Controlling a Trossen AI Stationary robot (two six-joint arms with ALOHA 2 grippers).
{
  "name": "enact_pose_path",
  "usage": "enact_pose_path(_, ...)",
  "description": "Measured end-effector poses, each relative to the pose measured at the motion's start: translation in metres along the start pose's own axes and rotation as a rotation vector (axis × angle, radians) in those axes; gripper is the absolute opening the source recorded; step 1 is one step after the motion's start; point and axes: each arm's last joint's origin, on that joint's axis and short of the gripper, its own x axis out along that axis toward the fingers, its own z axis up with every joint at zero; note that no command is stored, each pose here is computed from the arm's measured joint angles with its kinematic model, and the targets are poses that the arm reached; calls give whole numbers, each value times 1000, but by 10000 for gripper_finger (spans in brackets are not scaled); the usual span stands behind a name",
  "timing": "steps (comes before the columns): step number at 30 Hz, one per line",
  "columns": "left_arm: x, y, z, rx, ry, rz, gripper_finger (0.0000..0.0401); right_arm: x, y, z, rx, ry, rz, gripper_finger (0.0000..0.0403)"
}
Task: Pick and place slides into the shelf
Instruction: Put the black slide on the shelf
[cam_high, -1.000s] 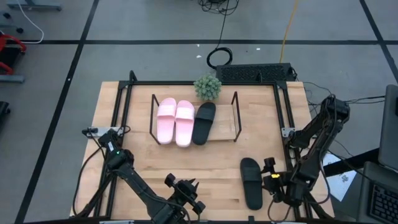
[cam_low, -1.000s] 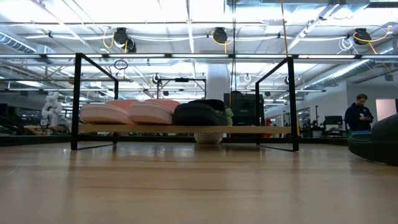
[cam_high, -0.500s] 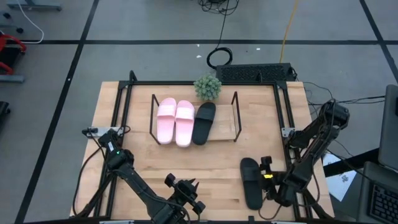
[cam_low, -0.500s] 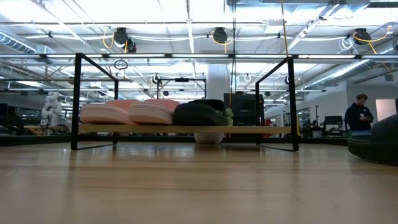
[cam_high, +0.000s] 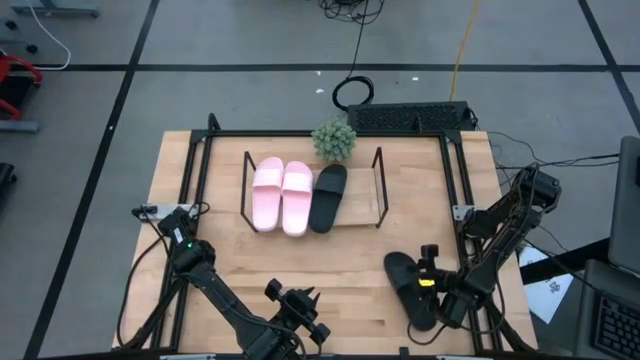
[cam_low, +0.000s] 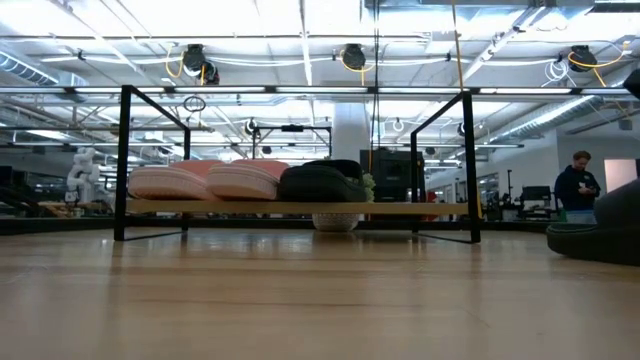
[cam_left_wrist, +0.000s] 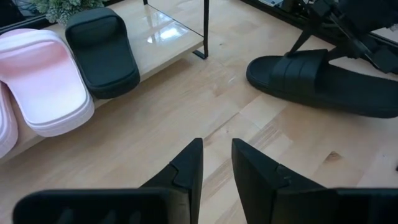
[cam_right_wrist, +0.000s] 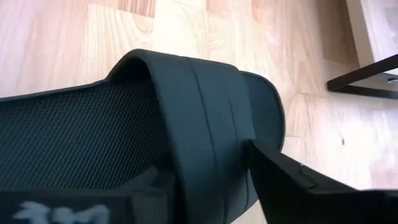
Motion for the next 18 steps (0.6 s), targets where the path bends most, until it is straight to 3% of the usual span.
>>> enact_pose_path(10, 0, -1, 0, -6, 0, -4, 88, -2, 1, 5, -11, -42, -19, 15)
enact_pose_path(14, 0, 0, 0, 4, 0, 2, 88, -16, 7, 26, -47, -139, -4, 11)
enact_pose_path(18, 0, 2, 0, 38, -4, 12, 88, -35, 9, 51, -125, -267, -67, 6)
